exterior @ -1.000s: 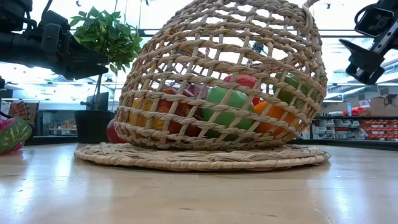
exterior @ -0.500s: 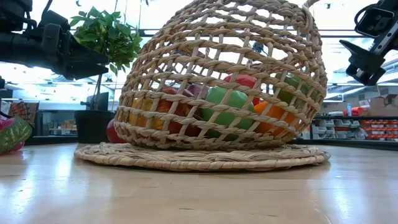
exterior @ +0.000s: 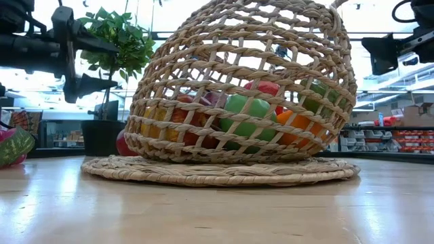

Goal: Build produce basket
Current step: Put the green pear into the brown basket

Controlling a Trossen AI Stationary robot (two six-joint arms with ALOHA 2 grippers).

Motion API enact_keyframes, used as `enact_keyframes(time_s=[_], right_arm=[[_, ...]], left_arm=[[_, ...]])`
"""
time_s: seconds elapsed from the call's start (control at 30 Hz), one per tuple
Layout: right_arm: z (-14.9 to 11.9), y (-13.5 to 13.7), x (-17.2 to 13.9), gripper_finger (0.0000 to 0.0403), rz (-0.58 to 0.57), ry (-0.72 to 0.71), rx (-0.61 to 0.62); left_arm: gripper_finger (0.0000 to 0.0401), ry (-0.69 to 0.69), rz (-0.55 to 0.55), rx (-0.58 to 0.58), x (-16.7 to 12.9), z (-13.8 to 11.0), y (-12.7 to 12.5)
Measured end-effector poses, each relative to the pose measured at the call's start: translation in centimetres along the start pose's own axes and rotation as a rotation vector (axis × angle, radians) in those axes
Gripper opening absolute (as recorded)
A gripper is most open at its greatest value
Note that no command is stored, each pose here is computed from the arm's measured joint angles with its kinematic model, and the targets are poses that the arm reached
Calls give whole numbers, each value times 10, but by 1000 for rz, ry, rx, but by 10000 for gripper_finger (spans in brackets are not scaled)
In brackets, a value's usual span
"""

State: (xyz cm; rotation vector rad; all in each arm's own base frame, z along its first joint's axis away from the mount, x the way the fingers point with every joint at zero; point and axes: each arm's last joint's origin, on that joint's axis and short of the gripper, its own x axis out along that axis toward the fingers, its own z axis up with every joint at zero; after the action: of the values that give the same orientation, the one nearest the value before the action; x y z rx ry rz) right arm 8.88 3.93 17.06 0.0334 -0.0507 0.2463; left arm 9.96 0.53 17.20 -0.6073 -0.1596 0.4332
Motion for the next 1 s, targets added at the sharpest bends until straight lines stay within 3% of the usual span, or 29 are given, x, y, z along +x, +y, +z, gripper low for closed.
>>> enact_keyframes(time_s=[0.13,0.47,0.7,0.87,1.0], right_arm=[[0,0,0,350,0,0,-9],[0,0,0,350,0,0,-7],[0,0,0,350,0,0,-7],[0,0,0,350,0,0,-7],[0,0,0,350,0,0,-7]], left_arm=[[398,0,1,-169,0,0,0],[398,1,-1,-361,0,0,0],[398,60,-61,-486,0,-1,-2],[398,85,-96,-484,0,-1,-4],[398,201,-239,-386,-2,4,-13]])
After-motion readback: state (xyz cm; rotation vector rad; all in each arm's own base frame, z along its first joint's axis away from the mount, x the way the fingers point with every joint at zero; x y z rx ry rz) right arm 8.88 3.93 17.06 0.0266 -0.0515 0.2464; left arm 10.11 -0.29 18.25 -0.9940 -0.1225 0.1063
